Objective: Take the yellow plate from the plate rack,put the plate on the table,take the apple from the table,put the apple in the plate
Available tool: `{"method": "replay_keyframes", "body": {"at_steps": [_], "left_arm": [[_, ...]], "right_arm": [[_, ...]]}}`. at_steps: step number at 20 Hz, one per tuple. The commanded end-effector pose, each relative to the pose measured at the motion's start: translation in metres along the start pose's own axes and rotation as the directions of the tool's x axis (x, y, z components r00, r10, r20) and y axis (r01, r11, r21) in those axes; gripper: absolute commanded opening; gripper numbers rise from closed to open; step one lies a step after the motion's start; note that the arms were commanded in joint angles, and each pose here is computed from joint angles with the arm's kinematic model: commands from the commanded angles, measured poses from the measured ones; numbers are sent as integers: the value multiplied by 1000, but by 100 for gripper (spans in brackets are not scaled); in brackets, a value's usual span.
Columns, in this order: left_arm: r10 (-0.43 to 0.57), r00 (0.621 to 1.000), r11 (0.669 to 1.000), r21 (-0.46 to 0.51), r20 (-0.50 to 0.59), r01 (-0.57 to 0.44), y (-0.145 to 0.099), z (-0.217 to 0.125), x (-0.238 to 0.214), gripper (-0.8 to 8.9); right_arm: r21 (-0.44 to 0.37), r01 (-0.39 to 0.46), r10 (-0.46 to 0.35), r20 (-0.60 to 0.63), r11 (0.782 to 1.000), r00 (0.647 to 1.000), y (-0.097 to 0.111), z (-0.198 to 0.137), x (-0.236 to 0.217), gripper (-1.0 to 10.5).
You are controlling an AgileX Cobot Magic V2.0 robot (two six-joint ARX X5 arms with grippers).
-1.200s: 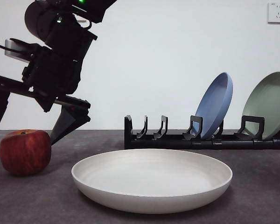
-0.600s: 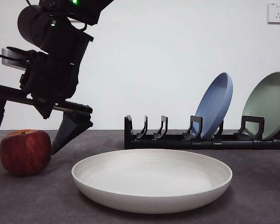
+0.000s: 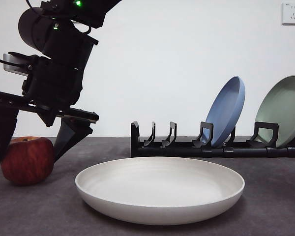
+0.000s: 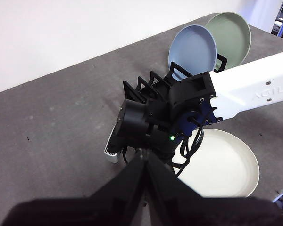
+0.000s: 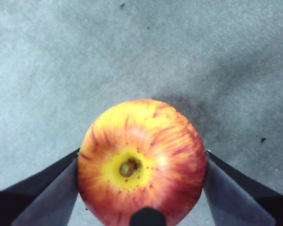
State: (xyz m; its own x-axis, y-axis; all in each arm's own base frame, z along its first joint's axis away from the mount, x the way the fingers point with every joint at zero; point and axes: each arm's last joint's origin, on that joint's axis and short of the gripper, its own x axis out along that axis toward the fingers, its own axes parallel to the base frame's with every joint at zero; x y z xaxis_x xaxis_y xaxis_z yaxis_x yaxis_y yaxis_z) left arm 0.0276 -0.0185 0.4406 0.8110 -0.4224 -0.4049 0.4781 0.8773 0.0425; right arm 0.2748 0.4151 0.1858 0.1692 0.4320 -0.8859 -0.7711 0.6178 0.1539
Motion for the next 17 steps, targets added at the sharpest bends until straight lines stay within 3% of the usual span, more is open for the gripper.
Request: {"method": "replay_keyframes", "body": {"at_steps": [1, 6, 9, 13, 17], "left_arm": [[1, 1000, 1000, -3, 5, -1, 1, 0, -1, -8], [1, 1000, 1000, -3, 6, -1, 1, 0, -1, -8], [0, 1000, 1000, -3, 6, 0, 1, 0, -1, -8], [0, 1000, 1000, -3, 7, 0, 0, 0, -1, -8], [0, 1000, 1000, -3, 7, 0, 0, 0, -1, -8]], "right_arm": [[-8, 14, -14, 28, 1000, 1000, 3, 6, -12, -16], [-78, 97, -84, 160, 992, 983, 10, 25, -101, -16], [-66, 182, -163, 221, 981, 962, 1, 20, -165, -16], [-26, 223, -211, 225, 975, 951, -20, 1, -234, -16], [-22, 251, -244, 174, 968, 954, -33, -23, -274, -17]]}}
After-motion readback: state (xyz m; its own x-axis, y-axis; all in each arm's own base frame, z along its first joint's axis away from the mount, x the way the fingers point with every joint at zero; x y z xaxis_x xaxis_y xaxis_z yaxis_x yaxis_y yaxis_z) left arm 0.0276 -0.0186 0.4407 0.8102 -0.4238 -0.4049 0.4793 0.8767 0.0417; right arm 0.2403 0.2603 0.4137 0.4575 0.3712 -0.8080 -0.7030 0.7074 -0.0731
